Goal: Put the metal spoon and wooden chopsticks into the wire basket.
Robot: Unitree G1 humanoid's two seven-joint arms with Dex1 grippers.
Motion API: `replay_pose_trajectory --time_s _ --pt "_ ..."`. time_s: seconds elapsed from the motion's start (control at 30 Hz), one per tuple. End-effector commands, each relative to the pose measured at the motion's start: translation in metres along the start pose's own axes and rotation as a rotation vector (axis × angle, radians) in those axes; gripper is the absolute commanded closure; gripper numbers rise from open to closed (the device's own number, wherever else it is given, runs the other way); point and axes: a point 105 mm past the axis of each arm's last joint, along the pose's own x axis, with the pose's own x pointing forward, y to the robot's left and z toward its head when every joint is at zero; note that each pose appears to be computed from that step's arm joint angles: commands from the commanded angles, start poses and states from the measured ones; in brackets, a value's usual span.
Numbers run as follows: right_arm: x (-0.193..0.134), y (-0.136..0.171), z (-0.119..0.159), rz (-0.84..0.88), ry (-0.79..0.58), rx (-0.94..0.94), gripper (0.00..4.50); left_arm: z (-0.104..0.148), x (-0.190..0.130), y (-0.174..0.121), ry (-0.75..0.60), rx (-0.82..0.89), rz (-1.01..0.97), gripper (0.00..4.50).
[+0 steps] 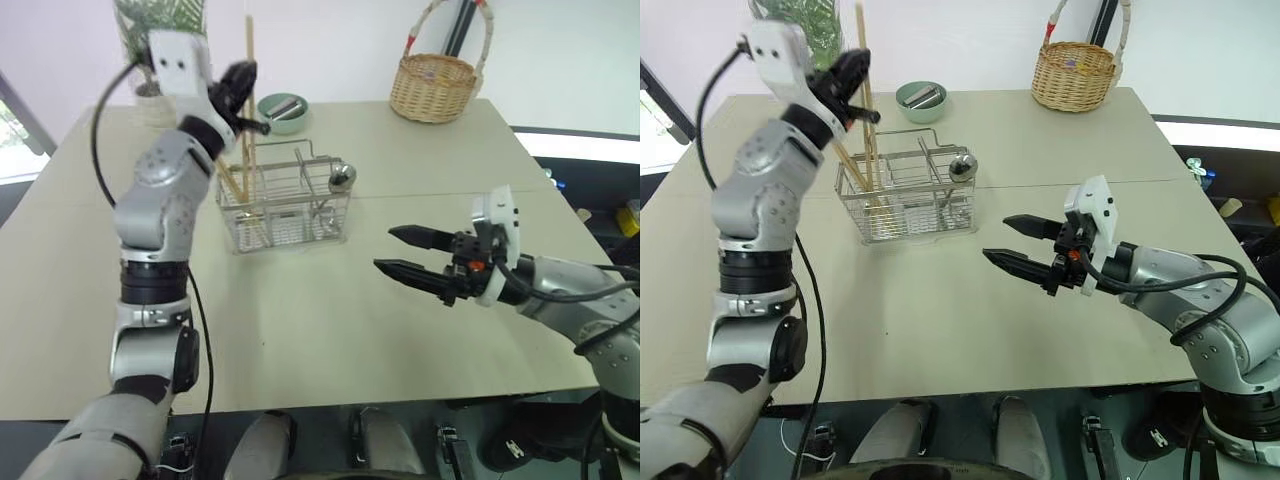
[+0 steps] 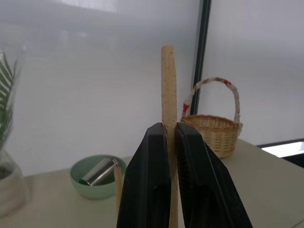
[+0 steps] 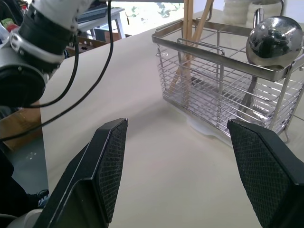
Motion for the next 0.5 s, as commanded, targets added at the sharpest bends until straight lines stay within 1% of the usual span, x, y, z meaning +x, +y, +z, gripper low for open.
replay_pose_trajectory --time_s 0.03,0.07,0.2,0.23,0.33,0.5 --pt "-0.004 0.003 0.013 -0.001 -0.037 -0.046 1.05 0.015 -0.003 -0.006 -0.075 0.034 -0.003 2.81" --pt "-0.005 0.003 0.014 0.0 -0.038 -0.047 1.05 0.014 -0.004 -0.005 -0.074 0.027 0.005 2.34" --pt "-0.005 0.001 0.017 0.002 -0.042 -0.051 1.05 0.016 -0.007 -0.002 -0.083 0.013 0.034 0.2" --pt "-0.004 0.001 0.017 0.002 -0.043 -0.051 1.05 0.016 -0.007 -0.001 -0.084 0.01 0.038 0.02" --pt "-0.004 -0.001 0.017 0.002 -0.042 -0.053 1.05 0.022 -0.011 -0.001 -0.096 0.007 0.049 0.02" --pt "-0.003 -0.005 0.016 -0.001 -0.038 -0.056 1.05 0.043 -0.017 0.007 -0.11 0.013 0.042 0.02"
